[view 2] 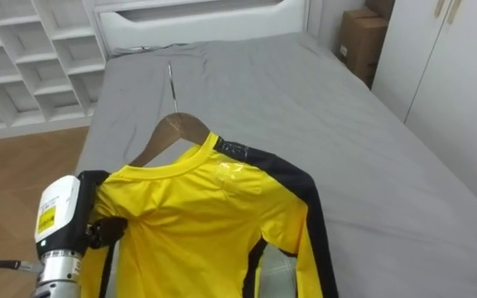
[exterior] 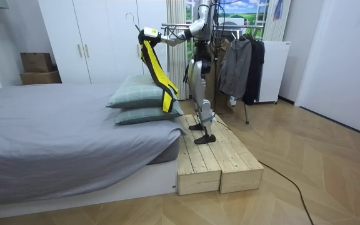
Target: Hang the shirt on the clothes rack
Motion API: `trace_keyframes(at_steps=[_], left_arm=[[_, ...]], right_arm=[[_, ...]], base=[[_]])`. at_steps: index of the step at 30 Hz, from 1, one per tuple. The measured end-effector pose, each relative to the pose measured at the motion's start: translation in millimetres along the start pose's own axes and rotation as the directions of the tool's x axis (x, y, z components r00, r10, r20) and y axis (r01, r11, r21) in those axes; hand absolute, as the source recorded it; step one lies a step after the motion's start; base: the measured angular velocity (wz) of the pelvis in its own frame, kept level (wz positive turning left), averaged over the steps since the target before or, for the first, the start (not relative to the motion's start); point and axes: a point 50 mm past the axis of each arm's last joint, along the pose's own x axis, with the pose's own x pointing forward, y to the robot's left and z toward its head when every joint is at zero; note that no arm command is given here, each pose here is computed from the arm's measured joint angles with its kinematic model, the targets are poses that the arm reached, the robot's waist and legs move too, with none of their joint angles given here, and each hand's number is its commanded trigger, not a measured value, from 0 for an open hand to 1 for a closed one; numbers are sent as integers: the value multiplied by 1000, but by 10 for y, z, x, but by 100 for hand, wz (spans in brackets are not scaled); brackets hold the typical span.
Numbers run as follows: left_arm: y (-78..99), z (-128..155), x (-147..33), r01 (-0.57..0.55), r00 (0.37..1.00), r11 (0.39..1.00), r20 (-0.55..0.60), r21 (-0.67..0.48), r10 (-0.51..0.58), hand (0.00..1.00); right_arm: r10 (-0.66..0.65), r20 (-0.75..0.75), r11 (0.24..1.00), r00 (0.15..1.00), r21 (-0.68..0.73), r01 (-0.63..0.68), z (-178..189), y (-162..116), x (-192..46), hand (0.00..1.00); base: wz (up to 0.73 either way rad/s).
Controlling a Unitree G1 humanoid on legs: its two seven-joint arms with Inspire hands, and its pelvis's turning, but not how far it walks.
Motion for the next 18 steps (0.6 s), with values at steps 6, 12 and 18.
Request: trace_keyframes(at_steps=[6,12,18], left_arm=[[67,-41,4,-22,1000,1000,7,18,22,100],[90,-19,-10,-68,997,998,30,3,67,100],[89,-30,-31,-74,997,997,26,3,74,100]], right_arm=[[-175,81,984,981,-30,178,177,-114,2,0],[-366,319,911,874,-70,407,611,-269,-67,0],[-455,552,827,699,-30,562,1040,-312,-229,0]], base=[[1],[3],[2]])
